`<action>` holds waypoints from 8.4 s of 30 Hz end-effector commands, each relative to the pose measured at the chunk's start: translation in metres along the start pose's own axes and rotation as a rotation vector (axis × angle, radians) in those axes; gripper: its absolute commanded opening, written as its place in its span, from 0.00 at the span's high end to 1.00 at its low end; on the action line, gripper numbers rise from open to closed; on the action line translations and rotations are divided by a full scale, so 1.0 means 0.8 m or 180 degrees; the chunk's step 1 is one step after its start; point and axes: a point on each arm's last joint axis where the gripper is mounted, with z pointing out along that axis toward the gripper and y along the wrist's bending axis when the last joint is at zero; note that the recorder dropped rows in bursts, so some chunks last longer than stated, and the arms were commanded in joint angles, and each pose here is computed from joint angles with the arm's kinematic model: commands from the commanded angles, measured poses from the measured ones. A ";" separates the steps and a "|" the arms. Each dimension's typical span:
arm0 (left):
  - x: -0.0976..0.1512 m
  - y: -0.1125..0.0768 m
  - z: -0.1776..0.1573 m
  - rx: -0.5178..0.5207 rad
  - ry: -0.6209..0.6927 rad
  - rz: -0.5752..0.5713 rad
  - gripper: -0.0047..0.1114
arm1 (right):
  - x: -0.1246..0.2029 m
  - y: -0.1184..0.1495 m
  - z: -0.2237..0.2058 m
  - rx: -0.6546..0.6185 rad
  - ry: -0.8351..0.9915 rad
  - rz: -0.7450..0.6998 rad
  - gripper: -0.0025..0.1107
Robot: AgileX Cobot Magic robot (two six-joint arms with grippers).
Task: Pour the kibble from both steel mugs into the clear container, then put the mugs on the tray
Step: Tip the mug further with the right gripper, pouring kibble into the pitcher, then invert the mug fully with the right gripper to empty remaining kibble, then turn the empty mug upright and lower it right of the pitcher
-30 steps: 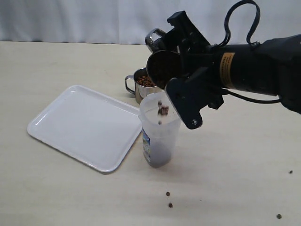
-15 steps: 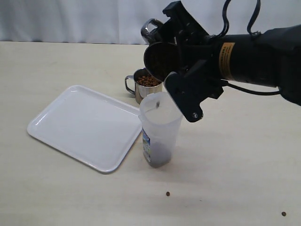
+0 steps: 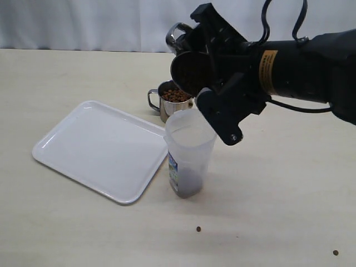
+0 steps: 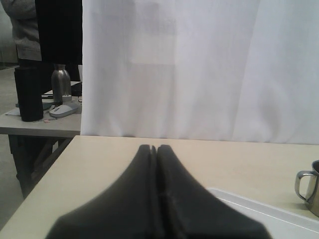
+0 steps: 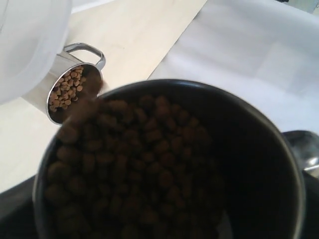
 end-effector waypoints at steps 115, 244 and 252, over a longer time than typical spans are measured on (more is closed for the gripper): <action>0.000 0.000 0.000 0.0007 -0.0019 -0.0008 0.96 | -0.009 -0.009 -0.004 0.0188 -0.0236 -0.1564 0.94; 0.000 0.000 0.000 0.0007 -0.0019 -0.0007 0.96 | 0.045 0.273 0.094 -0.0395 -0.0602 0.5434 0.83; 0.000 0.000 0.000 0.0007 -0.0019 -0.0007 0.96 | 0.045 0.273 0.091 -0.0443 -0.0542 0.5503 0.33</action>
